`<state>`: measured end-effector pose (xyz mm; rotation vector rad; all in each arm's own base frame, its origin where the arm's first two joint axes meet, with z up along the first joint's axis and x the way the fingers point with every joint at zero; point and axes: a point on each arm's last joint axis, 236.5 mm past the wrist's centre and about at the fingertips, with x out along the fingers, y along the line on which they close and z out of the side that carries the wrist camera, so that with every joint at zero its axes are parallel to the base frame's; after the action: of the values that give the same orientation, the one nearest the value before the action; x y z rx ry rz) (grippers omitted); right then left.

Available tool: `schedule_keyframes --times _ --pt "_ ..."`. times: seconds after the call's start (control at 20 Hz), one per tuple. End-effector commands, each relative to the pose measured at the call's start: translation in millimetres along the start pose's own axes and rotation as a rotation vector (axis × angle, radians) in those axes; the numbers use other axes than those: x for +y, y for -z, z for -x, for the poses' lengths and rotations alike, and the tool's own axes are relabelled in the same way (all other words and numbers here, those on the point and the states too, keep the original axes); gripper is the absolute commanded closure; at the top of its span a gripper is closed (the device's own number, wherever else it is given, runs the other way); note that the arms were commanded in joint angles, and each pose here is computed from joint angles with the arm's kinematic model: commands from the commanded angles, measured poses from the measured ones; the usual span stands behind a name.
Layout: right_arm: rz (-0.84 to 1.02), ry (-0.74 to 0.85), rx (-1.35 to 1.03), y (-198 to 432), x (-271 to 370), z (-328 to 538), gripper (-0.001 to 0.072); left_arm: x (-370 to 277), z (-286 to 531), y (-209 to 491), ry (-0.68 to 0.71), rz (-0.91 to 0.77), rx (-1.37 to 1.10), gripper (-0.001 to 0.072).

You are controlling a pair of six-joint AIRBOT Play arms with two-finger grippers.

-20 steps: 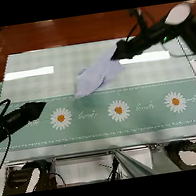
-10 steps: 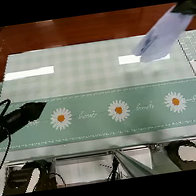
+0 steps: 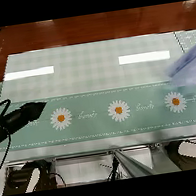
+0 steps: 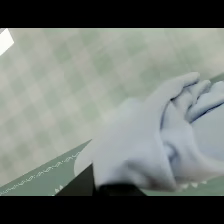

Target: Fold the shirts.

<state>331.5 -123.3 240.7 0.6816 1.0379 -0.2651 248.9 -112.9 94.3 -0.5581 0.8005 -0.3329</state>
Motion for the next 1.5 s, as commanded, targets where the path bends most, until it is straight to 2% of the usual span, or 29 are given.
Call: schedule_keyframes --times 0.0,0.3,0.45,0.5,0.55,0.6,0.65,0.8,0.85,0.9,0.95,1.05,1.1,1.2,1.25,1.3,1.35,1.45 --pt "-0.139 0.135 0.008 29 -58 17 0.0681 0 0 -1 -0.001 0.000 -0.002 0.0690" --pt "-0.426 0.532 0.038 122 -199 50 0.0681 0 0 -2 -0.001 -0.018 -0.009 0.0690" --pt "-0.550 0.572 0.040 163 -215 54 0.0672 0 0 -12 0.000 -0.025 -0.050 0.0690" --pt "-0.600 0.645 0.043 180 -226 60 0.0531 0 0 -15 -0.001 -0.025 -0.063 0.0690" --pt "-0.640 0.730 0.056 197 -239 67 0.0264 0 0 -17 0.000 -0.026 -0.072 0.0691" --pt "-0.655 0.761 0.065 205 -244 68 0.0152 0 0 -18 -0.001 -0.026 -0.076 0.0690" --pt "-0.653 0.756 0.076 207 -244 64 0.0138 0 1 -19 -0.001 -0.026 -0.082 0.0690" --pt "-0.560 0.738 0.017 185 -244 60 0.0146 -1 4 -39 -0.001 -0.028 -0.164 0.0691" --pt "-0.464 0.677 -0.058 158 -234 52 0.0228 -2 6 -54 -0.005 -0.056 -0.207 0.0691" --pt "-0.325 0.588 -0.141 124 -214 46 0.0522 -5 9 -68 -0.012 -0.084 -0.225 0.0691" --pt "-0.199 0.493 -0.231 90 -187 42 0.0680 -10 10 -86 -0.016 -0.094 -0.235 0.0691" --pt "-0.014 0.212 -0.427 19 -98 37 0.0680 -37 12 -132 0.007 -0.151 -0.233 0.0691" --pt "0.085 0.022 -0.484 -4 -34 35 0.0680 -60 11 -152 0.050 -0.182 -0.221 0.0692" --pt "0.268 -0.273 -0.480 -7 81 22 0.0681 -114 -2 -180 0.152 -0.269 -0.162 0.0692" --pt "0.352 -0.334 -0.431 8 120 4 0.0680 -137 -13 -181 0.193 -0.310 -0.122 0.0692" --pt "0.463 -0.322 -0.354 29 145 -27 0.0680 -156 -30 -174 0.213 -0.364 -0.076 0.0692" --pt "0.590 -0.243 -0.249 56 154 -67 0.0680 -160 -51 -160 0.187 -0.436 -0.026 0.0692" --pt "0.728 0.008 -0.039 100 126 -145 0.0680 -119 -99 -118 -0.009 -0.514 0.123 0.0692"
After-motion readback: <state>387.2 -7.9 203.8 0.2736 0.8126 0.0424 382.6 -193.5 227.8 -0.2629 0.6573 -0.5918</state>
